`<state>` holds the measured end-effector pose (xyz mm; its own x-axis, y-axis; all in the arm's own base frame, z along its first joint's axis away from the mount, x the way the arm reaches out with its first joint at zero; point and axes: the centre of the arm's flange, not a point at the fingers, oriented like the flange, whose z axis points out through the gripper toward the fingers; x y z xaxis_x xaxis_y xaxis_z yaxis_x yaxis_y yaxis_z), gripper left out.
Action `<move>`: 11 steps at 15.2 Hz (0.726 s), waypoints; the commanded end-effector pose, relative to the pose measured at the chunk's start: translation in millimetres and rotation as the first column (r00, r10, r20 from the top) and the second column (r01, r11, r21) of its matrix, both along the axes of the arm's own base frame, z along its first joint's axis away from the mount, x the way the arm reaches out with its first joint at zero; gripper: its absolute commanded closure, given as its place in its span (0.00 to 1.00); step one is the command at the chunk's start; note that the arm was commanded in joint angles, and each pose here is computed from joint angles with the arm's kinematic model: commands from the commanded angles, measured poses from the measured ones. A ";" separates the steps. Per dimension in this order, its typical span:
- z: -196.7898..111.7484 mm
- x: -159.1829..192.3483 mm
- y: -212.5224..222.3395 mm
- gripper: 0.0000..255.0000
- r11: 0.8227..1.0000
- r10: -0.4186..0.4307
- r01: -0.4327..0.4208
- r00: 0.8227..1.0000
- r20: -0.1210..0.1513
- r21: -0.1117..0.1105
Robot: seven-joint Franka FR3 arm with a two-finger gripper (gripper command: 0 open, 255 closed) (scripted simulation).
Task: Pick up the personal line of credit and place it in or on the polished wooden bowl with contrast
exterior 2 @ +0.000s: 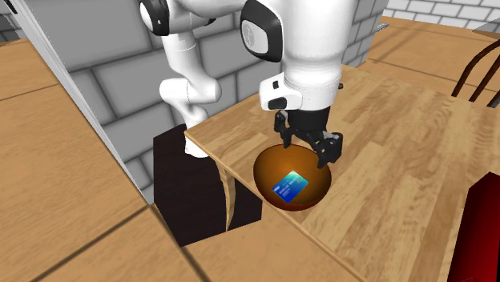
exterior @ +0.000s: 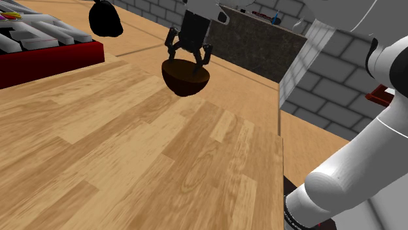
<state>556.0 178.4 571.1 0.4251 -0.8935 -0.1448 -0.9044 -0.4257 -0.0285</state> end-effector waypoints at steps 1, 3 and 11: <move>19.6 0.5 -3.4 0.00 1.000 0.000 0.000 1.000 0.000 0.000; 42.9 1.4 -6.8 0.00 1.000 0.000 0.000 1.000 0.000 0.000; 42.9 1.4 -6.8 0.00 1.000 0.000 0.000 1.000 0.000 0.000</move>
